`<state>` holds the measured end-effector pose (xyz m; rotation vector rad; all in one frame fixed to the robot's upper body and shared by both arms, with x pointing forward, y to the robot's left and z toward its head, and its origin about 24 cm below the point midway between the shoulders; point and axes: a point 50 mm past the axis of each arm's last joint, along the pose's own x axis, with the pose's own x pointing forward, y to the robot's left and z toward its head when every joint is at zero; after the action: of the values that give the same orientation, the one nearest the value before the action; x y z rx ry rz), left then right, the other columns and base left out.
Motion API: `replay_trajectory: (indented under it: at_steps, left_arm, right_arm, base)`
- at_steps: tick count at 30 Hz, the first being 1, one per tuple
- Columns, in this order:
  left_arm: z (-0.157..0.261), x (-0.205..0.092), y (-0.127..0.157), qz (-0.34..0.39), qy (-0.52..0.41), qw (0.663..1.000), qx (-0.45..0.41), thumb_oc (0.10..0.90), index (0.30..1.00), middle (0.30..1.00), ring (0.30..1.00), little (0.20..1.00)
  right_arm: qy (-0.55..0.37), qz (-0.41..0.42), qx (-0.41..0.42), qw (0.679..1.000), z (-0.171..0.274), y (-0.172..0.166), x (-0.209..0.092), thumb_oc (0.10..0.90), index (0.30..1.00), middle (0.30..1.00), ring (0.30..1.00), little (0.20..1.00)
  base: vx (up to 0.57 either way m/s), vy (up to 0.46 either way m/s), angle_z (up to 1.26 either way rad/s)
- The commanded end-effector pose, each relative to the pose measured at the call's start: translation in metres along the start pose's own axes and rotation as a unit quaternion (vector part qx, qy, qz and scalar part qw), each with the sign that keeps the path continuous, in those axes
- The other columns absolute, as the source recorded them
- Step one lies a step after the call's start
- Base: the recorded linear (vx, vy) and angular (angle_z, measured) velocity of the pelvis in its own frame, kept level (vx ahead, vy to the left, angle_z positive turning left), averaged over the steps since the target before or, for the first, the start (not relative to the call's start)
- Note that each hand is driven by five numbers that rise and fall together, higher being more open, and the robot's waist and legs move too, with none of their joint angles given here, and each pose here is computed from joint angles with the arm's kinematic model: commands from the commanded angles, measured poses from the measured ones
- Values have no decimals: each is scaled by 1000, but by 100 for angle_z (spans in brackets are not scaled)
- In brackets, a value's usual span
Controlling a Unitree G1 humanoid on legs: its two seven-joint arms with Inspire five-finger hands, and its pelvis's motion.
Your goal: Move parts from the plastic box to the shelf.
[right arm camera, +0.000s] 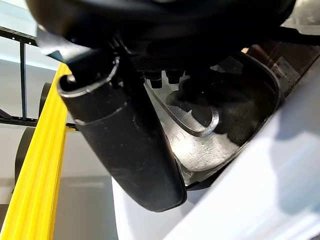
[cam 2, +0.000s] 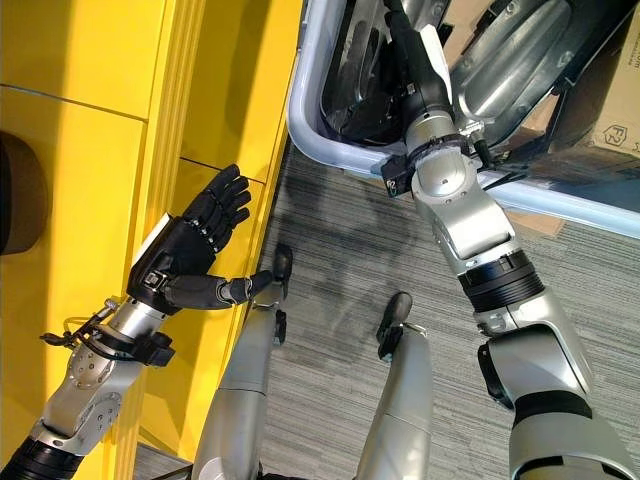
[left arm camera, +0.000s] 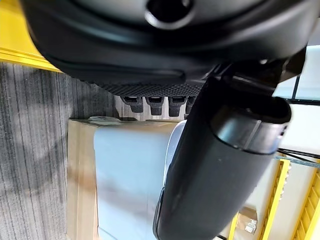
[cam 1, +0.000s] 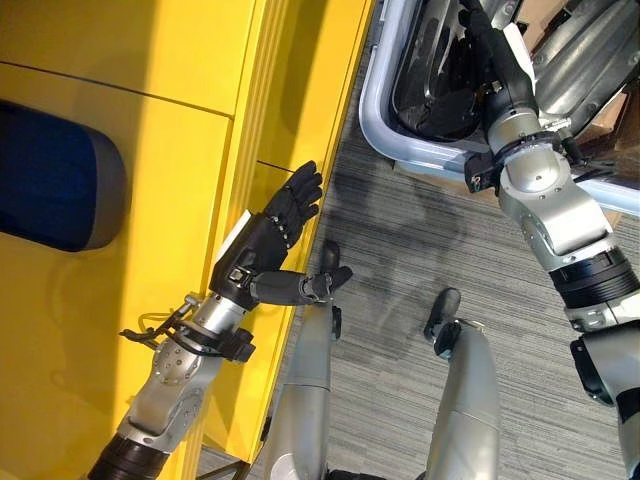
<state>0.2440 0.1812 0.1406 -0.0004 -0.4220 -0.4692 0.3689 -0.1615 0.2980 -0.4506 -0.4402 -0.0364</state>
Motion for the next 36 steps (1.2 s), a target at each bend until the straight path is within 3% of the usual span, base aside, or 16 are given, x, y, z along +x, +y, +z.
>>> replay_trajectory:
  at_steps: [1,13,24,27,33,36]
  left_arm:
    - [25,6,-5,-9,-77,997,15,900,1000,1000,1000,1000]
    - [22,-4,6,8,-49,998,29,900,1000,1000,1000,1000]
    - [17,-21,16,29,-16,999,33,900,1000,1000,1000,1000]
    - [28,-26,28,6,-14,999,48,900,1000,1000,1000,1000]
    - [39,-14,27,47,-43,995,82,900,1000,1000,1000,1000]
    - [34,-11,33,73,-54,994,60,900,1000,1000,1000,1000]
  right_arm:
    - [-52,-11,30,998,35,-11,15,900,1000,1000,1000,1000]
    - [-90,-130,199,967,52,-89,30,900,1000,1000,1000,1000]
    - [-70,-172,215,959,44,-121,22,900,1000,1000,1000,1000]
    - [-26,-180,234,955,18,-137,14,900,1000,1000,1000,1000]
    - [-48,-164,250,953,22,-115,24,900,1000,1000,1000,1000]
    - [-73,-156,257,951,32,-103,32,900,1000,1000,1000,1000]
  base:
    - [44,-15,2]
    - [82,0,5]
    - [79,67,1]
    - [95,-21,5]
    - [93,-260,1]
    - [47,-221,30]
